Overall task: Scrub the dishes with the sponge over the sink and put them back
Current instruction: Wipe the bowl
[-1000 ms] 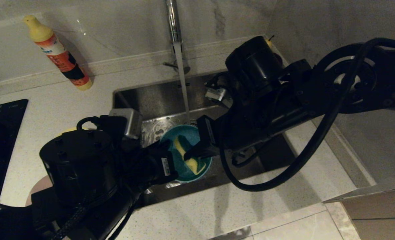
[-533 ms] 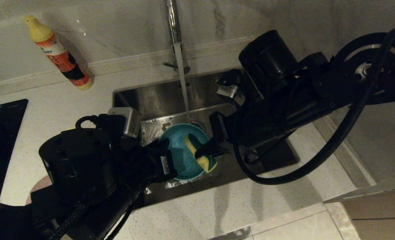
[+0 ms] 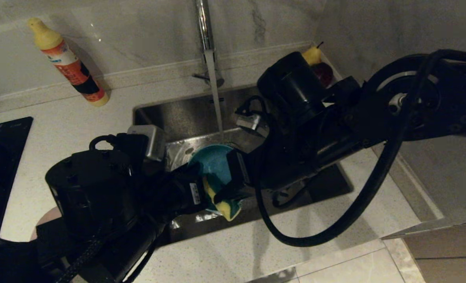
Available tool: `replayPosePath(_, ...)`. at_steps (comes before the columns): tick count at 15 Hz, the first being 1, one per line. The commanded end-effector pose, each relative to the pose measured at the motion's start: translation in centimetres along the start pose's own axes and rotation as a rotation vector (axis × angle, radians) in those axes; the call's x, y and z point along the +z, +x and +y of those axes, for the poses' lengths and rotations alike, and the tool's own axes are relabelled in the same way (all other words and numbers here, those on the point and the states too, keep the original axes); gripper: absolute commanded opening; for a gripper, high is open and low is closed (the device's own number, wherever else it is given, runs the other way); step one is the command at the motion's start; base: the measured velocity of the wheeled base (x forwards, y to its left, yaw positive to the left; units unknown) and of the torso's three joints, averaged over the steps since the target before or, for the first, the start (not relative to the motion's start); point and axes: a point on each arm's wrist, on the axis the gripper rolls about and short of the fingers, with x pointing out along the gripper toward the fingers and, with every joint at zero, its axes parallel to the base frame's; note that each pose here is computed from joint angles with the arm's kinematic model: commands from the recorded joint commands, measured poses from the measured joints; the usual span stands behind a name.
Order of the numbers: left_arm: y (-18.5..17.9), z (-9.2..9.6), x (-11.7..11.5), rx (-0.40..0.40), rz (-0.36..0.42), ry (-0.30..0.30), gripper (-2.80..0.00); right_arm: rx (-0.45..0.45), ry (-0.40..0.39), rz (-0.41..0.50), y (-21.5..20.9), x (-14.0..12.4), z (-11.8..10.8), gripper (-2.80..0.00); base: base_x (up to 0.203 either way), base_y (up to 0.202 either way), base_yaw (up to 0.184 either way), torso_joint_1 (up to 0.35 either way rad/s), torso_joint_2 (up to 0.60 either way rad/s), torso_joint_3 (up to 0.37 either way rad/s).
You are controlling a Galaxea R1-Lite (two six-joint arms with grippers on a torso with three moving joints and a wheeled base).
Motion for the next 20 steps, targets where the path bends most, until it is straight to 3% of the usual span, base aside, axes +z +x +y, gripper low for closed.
replayPosePath(1,0.1,-0.1,-0.1,0.001,-0.001,-0.003,-2.80,0.008,-0.002,-0.006,0.7,0.3,-0.1,-2.80,0.000,0.000,0.000,0.000,0.00,0.000)
replayPosePath(7,0.0,0.0,-0.2,0.005,0.004,0.017,-2.80,-0.016,-0.001,-0.100,-1.5,1.2,-0.4,-2.80,0.000,0.000,0.000,0.000,0.00,0.000)
replayPosePath(10,0.2,0.1,-0.3,0.030,0.003,0.057,-2.80,-0.034,-0.004,-0.128,-2.3,1.1,-0.1,-2.80,0.000,0.000,0.000,0.000,0.00,0.000)
replayPosePath(17,0.6,0.0,0.1,0.105,-0.073,0.266,-2.80,-0.049,0.008,-0.090,0.1,1.3,-1.1,-2.80,0.000,0.000,0.000,0.000,0.00,0.000)
replayPosePath(20,0.5,0.0,0.2,0.108,-0.075,0.315,-2.80,-0.044,0.002,-0.089,1.7,1.6,-1.5,-2.80,0.000,0.000,0.000,0.000,0.00,0.000)
